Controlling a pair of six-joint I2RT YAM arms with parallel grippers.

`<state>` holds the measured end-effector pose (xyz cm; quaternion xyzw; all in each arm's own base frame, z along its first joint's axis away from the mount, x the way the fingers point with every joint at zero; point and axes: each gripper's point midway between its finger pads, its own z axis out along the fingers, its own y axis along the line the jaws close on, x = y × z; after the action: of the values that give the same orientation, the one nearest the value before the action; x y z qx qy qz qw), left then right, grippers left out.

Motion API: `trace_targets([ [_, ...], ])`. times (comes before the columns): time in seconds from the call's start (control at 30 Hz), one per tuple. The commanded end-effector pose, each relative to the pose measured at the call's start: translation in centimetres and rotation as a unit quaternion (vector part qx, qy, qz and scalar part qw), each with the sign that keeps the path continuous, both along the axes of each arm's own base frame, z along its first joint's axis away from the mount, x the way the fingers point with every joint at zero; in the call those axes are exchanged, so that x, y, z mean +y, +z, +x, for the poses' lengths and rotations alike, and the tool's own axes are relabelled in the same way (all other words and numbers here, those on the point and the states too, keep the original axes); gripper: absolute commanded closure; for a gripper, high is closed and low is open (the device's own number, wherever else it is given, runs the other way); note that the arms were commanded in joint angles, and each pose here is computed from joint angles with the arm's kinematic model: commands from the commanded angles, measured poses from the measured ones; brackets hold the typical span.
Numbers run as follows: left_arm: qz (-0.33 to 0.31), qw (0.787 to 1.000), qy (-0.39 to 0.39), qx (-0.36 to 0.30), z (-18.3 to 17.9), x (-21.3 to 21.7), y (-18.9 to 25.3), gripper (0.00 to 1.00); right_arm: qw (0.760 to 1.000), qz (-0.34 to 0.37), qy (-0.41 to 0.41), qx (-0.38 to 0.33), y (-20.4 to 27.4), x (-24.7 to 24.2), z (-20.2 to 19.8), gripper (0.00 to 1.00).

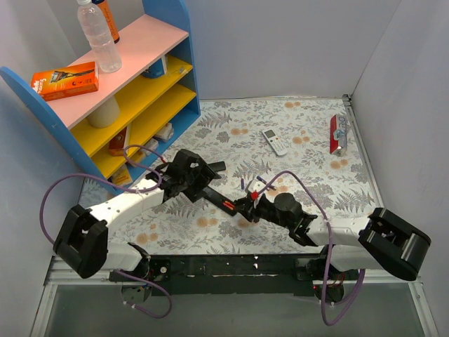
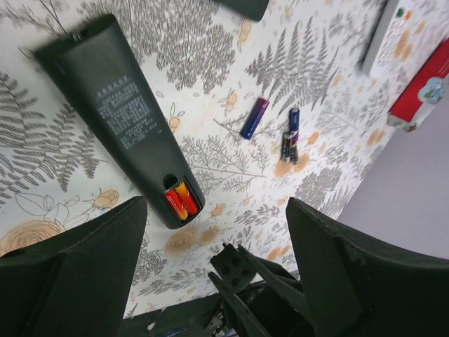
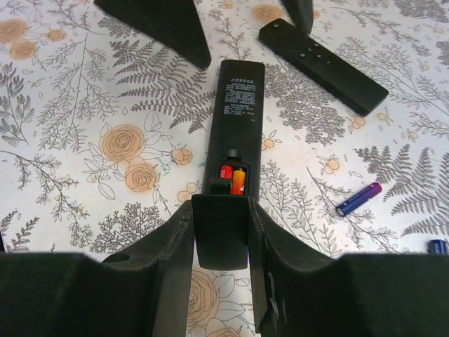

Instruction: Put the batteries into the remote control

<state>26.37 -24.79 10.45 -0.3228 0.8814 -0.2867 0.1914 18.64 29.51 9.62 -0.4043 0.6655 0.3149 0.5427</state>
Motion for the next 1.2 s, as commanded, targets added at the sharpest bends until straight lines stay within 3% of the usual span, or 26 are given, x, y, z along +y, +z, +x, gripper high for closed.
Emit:
trace_targets([
  [0.0, 0.028, 0.999, 0.020, -0.028, 0.6, 3.2, 0.4, 0.19, 0.998, 0.056, 0.028, -0.034, 2.4, 1.6, 0.1, 0.99],
  [0.23, 0.044, 0.999, 0.020, -0.008, 0.5, 5.0, -1.4, 0.19, 0.998, 0.064, 0.018, -0.019, 0.9, 1.9, 0.3, 0.99],
  [1.17, 0.047, 0.999, 0.021, 0.009, 0.5, 5.1, -2.5, 0.19, 0.998, 0.065, -0.007, -0.025, 0.0, 3.2, 1.6, 0.99],
])
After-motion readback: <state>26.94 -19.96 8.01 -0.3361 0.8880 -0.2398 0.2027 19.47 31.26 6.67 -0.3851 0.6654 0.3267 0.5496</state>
